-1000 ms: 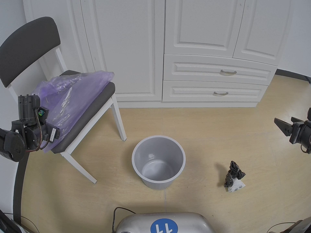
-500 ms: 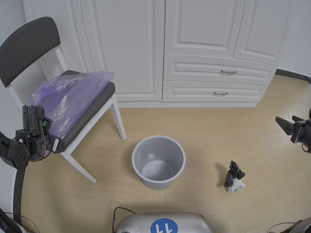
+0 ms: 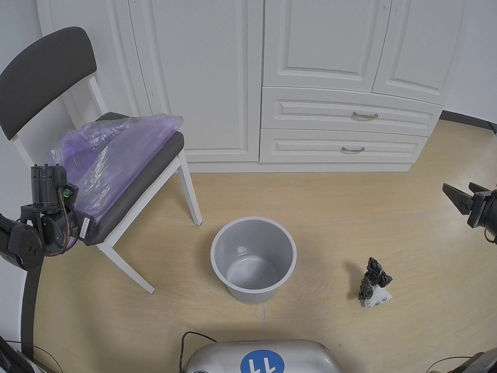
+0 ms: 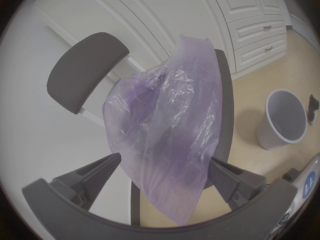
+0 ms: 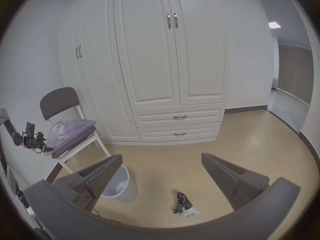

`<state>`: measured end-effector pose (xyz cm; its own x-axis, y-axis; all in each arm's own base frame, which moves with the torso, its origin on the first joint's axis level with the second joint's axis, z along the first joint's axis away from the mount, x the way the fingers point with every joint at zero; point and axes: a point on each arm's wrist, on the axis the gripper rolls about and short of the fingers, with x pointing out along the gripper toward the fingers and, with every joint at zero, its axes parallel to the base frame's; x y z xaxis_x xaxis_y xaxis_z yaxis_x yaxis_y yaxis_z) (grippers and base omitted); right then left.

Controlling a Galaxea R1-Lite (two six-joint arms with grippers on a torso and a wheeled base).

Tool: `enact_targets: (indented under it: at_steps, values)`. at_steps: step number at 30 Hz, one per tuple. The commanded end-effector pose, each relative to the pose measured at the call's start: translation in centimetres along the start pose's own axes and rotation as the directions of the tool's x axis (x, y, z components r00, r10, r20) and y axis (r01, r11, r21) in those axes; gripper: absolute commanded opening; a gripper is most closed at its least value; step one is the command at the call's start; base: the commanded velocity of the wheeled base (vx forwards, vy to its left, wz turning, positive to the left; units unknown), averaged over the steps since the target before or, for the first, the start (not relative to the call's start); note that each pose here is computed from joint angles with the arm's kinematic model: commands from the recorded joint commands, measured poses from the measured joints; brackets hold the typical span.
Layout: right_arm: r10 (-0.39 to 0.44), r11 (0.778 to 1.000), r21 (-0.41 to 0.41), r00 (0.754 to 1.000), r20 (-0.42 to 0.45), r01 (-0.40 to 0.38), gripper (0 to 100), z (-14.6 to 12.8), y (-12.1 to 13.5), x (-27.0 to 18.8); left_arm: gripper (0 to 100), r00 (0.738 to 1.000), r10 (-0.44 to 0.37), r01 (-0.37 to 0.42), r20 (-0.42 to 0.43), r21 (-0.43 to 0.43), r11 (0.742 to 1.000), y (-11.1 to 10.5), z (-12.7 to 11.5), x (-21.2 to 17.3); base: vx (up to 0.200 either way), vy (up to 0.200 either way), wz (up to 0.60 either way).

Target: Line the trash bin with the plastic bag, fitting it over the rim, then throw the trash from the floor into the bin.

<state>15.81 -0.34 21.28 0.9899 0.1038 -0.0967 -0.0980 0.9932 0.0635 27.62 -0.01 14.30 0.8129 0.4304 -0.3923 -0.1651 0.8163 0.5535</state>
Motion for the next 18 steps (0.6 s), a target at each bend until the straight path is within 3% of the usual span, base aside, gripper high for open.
enact_targets:
  at_steps: [1, 18]
  values:
    - [0.016, 1.000, -0.001, 1.000, 0.003, -0.016, 100, 0.1, 0.0, -0.1, 100, 1.000, 0.000, 0.000, 0.001, 0.005, 1.000, 0.0, 0.0, 0.0, 0.000, 0.000, 0.00]
    - [0.040, 0.999, 0.008, 0.999, 0.016, -0.040, 100, 0.3, 0.3, -0.2, 100, 0.995, 0.050, -0.048, 0.090, -0.024, 0.999, 0.2, 1.8, 2.1, 0.000, 0.000, 0.00]
